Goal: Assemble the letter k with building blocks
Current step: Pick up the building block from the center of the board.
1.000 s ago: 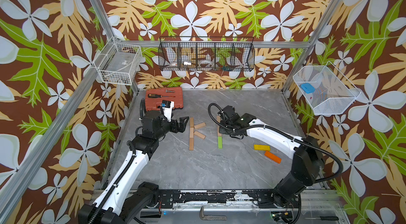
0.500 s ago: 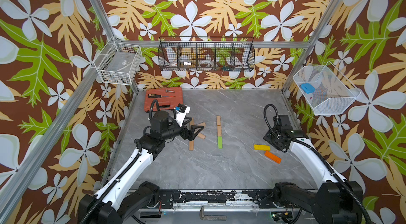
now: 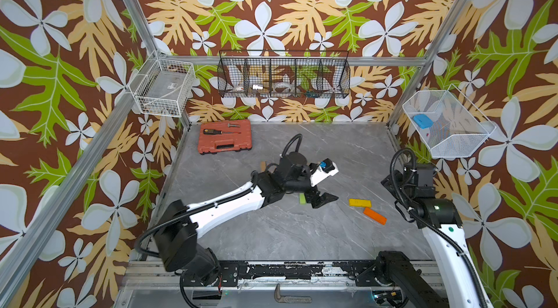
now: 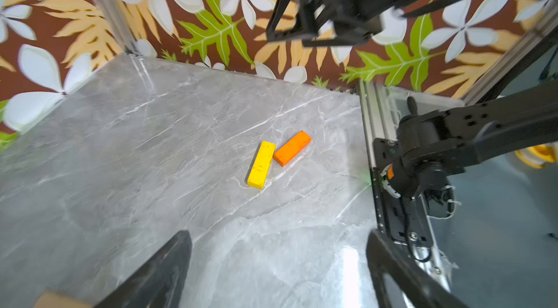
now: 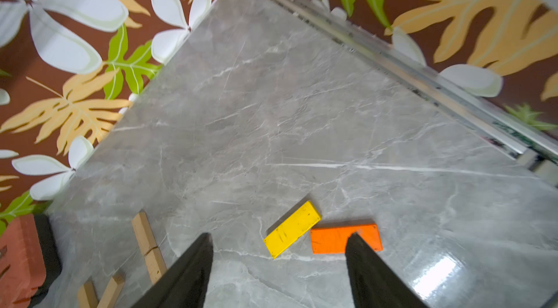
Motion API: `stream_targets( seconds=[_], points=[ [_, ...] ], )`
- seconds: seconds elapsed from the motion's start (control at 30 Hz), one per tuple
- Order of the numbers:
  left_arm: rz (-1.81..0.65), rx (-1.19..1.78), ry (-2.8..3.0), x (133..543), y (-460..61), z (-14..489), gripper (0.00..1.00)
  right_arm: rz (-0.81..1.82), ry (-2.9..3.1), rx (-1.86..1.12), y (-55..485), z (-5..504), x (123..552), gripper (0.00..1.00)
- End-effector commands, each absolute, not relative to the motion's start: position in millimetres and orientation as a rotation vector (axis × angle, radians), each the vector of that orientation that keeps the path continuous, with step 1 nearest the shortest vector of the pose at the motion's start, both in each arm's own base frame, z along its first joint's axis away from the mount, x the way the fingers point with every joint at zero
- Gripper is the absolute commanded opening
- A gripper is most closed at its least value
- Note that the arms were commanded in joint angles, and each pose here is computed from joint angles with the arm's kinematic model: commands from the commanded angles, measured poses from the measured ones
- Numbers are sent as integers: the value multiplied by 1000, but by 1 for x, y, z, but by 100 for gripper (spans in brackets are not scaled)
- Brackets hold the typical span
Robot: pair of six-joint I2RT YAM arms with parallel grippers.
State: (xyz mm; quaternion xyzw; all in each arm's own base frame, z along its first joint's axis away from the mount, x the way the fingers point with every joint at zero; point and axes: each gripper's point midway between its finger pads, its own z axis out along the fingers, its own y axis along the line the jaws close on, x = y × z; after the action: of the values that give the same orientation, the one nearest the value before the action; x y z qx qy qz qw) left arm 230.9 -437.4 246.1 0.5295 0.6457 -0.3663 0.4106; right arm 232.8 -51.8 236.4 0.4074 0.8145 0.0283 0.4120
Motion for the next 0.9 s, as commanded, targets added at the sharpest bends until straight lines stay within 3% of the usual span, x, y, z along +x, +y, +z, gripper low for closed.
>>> stream_targets(
  seconds=[0.0, 0.23, 0.53, 0.87],
  points=[
    [-863, 1457, 1533, 242, -473, 225, 92, -28, 1986, 1104, -68, 240, 200, 73],
    [-738, 1678, 1567, 256, -540, 132, 91, 134, 1804, 1052, -61, 268, 170, 78],
    [-729, 1760, 1728, 263, -583, 74, 90, 136, 1755, 895, -57, 308, 159, 79],
    [-621, 1796, 1875, 270, -571, 25, 72, 182, 1769, 857, -49, 305, 171, 79]
  ],
)
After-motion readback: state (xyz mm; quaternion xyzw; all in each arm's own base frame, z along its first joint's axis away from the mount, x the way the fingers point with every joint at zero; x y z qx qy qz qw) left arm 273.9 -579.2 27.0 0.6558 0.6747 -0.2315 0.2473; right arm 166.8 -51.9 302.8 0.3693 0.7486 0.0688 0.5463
